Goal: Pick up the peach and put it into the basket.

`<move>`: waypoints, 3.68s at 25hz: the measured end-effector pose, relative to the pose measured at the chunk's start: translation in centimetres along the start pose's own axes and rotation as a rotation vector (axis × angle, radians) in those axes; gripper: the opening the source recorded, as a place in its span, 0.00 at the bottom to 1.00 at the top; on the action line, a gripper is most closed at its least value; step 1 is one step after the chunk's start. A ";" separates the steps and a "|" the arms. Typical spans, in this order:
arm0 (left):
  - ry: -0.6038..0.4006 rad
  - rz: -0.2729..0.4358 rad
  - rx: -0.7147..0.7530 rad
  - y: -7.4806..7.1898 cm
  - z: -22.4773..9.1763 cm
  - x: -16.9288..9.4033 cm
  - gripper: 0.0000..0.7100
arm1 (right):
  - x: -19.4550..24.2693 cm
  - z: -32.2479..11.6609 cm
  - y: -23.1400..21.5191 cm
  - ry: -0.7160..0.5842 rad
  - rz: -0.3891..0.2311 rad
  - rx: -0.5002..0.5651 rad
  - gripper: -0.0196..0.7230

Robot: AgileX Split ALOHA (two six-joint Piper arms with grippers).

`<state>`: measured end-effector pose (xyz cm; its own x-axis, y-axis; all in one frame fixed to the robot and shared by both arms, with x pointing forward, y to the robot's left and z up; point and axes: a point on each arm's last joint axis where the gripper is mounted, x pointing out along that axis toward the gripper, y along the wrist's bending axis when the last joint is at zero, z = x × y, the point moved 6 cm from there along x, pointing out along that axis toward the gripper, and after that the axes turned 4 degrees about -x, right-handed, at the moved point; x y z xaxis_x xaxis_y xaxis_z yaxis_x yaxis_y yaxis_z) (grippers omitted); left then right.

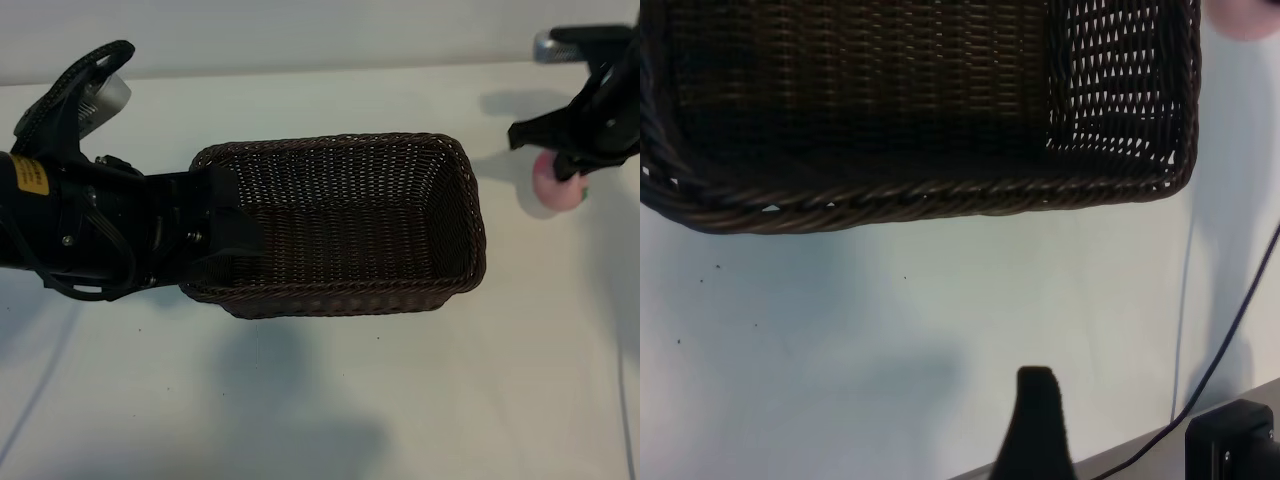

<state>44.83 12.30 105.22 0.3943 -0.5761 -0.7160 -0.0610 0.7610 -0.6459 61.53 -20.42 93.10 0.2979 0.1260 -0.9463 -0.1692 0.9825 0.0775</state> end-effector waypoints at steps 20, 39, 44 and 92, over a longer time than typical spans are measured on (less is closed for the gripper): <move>0.000 0.000 0.000 0.0 0.0 0.0 0.79 | -10.1 -1.7 1.4 -0.090 0.073 -0.011 0.08; 0.000 0.000 0.000 0.0 0.0 0.0 0.79 | -10.6 -4.5 14.7 -0.102 0.301 -0.270 0.08; 0.000 0.000 0.000 0.0 0.0 0.0 0.79 | -7.6 -4.7 16.7 -0.063 0.305 -0.300 0.08; -0.001 0.002 0.001 0.0 0.0 0.0 0.79 | -4.5 -5.0 17.6 -0.005 0.320 -0.311 0.77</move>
<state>44.84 12.32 105.20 0.3951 -0.5745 -0.7168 -0.0605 0.7623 -0.6443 52.52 -4.39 97.18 0.1885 0.4186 -0.8884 -0.5284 0.8058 0.2676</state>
